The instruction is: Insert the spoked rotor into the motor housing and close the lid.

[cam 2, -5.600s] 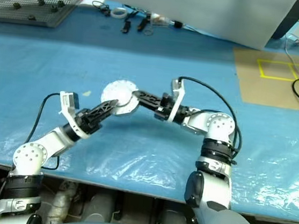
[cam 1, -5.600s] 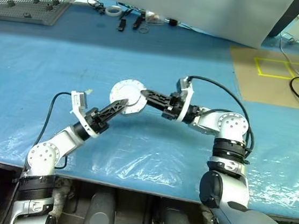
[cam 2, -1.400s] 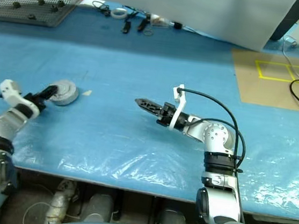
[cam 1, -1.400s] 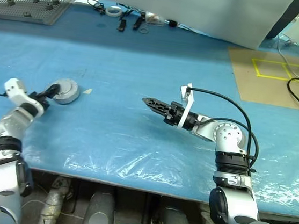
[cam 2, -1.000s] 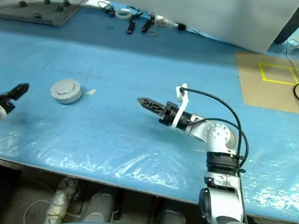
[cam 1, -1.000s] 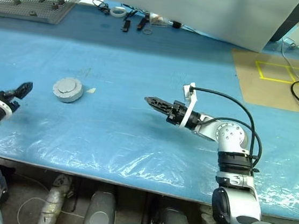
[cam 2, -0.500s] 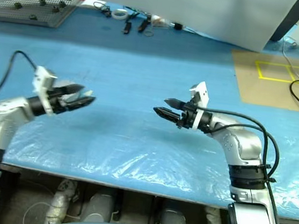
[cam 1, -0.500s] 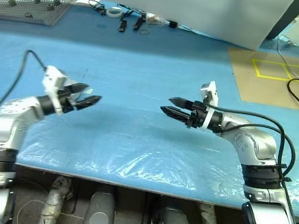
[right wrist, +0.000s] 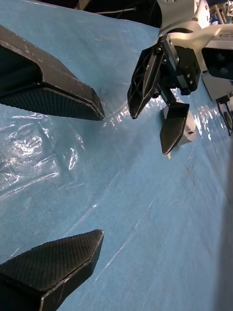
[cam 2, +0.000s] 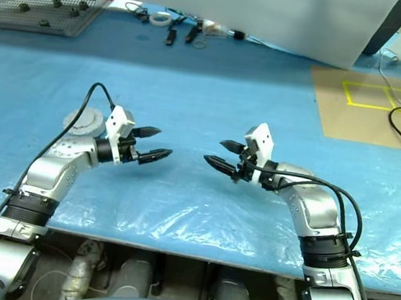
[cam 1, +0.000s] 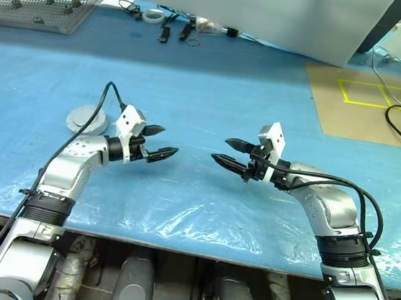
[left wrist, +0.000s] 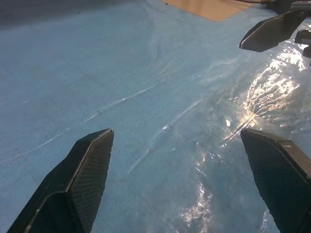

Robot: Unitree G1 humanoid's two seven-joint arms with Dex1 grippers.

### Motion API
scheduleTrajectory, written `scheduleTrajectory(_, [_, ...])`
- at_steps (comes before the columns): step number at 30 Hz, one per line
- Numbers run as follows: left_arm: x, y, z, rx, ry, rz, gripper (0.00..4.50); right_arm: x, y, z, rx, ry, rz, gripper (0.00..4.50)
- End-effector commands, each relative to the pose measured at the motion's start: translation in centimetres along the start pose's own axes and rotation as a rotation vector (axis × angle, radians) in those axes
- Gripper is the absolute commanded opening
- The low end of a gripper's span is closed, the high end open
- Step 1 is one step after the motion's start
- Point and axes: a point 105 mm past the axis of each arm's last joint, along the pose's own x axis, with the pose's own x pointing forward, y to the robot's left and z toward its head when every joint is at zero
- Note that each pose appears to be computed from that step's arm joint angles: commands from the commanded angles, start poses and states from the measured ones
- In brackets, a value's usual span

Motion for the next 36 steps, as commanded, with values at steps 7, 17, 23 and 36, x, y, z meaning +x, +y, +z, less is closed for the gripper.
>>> scheduleTrajectory(7, [0.03,0.19,1.24,0.032,-0.036,-0.002,4.41,0.07,0.40,0.72,-0.027,-0.044,-0.002,3.78])
scheduleTrajectory(17, [-0.19,0.06,1.23,0.009,-0.043,0.013,4.41,0.41,0.35,0.57,-0.017,-0.042,-0.001,3.78])
scheduleTrajectory(23, [-0.17,-0.02,1.30,0.009,-0.046,0.012,4.41,0.42,0.38,0.52,-0.019,-0.036,0.005,3.78])
scheduleTrajectory(36, [0.15,0.10,1.40,0.006,-0.051,0.012,4.41,0.43,0.31,0.41,-0.017,-0.030,0.004,3.78])
